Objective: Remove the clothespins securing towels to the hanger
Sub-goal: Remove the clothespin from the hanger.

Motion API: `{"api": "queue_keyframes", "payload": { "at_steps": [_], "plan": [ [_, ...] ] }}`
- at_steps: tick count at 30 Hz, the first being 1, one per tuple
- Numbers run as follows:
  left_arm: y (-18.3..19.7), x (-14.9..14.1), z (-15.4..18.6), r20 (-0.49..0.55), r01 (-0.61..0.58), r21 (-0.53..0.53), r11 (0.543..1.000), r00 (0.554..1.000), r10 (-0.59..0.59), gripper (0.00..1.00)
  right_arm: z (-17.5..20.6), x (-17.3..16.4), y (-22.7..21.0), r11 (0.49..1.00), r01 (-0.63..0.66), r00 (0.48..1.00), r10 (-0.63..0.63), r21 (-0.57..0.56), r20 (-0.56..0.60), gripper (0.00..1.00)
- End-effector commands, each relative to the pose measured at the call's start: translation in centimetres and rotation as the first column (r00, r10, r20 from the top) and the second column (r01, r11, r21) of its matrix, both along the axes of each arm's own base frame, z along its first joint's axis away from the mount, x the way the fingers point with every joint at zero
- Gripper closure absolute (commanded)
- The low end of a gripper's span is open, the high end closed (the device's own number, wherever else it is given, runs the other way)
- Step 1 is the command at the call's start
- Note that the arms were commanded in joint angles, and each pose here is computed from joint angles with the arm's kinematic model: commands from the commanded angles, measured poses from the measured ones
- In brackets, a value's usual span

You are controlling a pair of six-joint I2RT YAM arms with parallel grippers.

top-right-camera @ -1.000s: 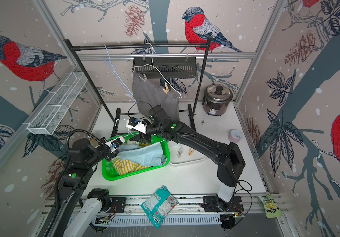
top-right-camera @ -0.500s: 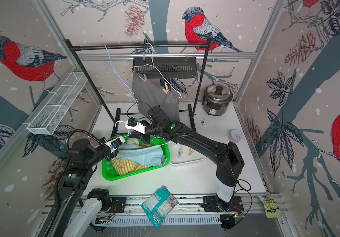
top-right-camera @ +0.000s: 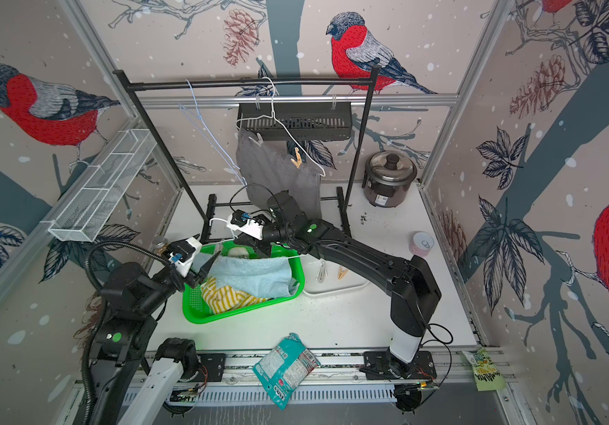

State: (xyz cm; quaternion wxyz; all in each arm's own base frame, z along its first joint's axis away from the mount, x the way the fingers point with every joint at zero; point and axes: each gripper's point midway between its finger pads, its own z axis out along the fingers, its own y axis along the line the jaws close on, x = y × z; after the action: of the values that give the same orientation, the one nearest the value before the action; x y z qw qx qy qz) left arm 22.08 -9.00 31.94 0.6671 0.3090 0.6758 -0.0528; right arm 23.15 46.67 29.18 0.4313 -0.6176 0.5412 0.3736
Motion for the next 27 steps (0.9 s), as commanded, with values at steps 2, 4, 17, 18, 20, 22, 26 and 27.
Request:
{"api": "queue_keyframes", "payload": {
  "at_steps": [2,4,17,18,20,22,26,27],
  "plan": [
    [1.5,-0.4,0.1,-0.161,-0.145,-0.274,0.951,0.982,0.103,0.29,1.7,0.3,0.0,0.999,0.022,1.0,-0.023,0.048,0.02,0.98],
    [1.9,-0.6,-0.4,-0.227,-0.194,-0.346,0.918,0.967,0.119,0.3,2.0,0.4,-0.2,0.998,0.033,0.999,-0.034,0.046,0.016,0.98],
    [0.7,0.3,-4.0,-0.489,-0.345,-0.699,0.626,0.87,-0.067,0.35,2.9,0.9,-2.3,0.992,0.124,0.991,-0.123,0.026,-0.048,0.98],
    [0.3,0.4,-3.9,-0.489,-0.333,-0.712,0.618,0.867,-0.095,0.34,3.0,0.9,-2.4,0.992,0.124,0.991,-0.122,0.028,-0.048,0.98],
    [-0.4,0.6,-3.6,-0.486,-0.309,-0.731,0.608,0.862,-0.146,0.33,3.0,0.9,-2.4,0.992,0.125,0.991,-0.124,0.024,-0.051,0.98],
    [-0.8,0.9,-3.4,-0.489,-0.305,-0.744,0.595,0.855,-0.174,0.32,2.9,1.1,-2.5,0.991,0.132,0.99,-0.13,0.022,-0.056,0.98],
    [-1.5,1.1,-3.0,-0.485,-0.286,-0.77,0.57,0.844,-0.231,0.33,3.0,1.1,-2.7,0.991,0.132,0.989,-0.13,0.028,-0.066,0.98],
    [-1.4,1.2,-2.7,-0.48,-0.284,-0.772,0.569,0.846,-0.23,0.33,3.0,1.0,-2.7,0.991,0.132,0.989,-0.13,0.027,-0.069,0.98]
  ]
}}
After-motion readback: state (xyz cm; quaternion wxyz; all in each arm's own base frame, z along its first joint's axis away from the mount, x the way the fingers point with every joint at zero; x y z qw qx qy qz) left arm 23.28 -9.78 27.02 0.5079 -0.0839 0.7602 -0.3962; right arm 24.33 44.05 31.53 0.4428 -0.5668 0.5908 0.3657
